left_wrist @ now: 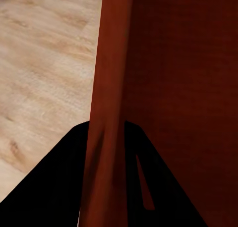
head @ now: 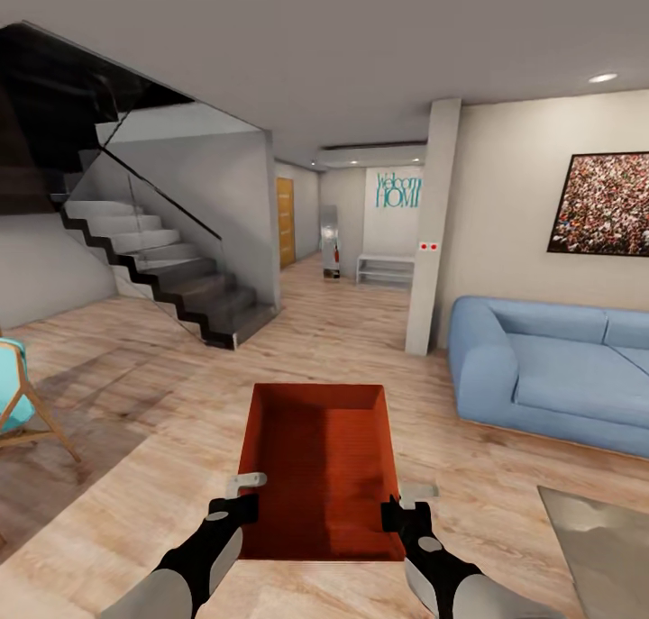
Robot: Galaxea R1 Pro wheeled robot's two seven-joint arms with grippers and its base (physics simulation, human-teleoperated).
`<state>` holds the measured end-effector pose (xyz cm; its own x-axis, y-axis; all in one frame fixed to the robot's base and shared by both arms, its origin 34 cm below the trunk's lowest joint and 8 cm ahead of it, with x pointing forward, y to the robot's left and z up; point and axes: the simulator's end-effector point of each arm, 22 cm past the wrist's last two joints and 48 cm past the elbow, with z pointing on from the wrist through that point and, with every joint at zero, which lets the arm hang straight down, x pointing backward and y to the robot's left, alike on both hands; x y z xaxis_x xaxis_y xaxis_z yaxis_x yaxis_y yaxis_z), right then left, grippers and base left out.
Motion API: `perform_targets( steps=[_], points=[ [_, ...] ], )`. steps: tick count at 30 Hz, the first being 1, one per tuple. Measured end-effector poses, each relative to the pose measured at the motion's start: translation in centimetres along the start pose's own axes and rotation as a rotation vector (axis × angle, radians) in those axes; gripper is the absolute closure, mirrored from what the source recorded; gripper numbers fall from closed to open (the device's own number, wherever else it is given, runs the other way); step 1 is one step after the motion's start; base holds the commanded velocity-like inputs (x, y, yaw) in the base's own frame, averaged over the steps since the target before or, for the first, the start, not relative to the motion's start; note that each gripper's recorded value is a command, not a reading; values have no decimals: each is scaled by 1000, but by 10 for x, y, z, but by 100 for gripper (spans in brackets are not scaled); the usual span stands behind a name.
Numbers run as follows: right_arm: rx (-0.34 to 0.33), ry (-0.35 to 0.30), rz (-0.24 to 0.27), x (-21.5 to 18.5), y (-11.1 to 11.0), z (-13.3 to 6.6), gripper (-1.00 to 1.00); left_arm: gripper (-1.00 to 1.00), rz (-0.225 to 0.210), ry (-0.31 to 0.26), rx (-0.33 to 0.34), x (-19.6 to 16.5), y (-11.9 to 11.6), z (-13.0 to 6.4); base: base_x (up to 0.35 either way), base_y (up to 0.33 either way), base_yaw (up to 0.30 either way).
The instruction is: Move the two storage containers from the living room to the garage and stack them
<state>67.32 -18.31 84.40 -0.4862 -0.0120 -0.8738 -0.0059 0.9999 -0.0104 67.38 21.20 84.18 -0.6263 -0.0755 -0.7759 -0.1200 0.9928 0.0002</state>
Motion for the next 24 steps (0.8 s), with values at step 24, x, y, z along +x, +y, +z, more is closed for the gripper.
perform_targets(
  steps=[24],
  points=[
    [1, -6, 4, -1, 0, 0, 100, 100, 2, -6, 1, -2, 0, 0, 321, 0, 0]
  ],
)
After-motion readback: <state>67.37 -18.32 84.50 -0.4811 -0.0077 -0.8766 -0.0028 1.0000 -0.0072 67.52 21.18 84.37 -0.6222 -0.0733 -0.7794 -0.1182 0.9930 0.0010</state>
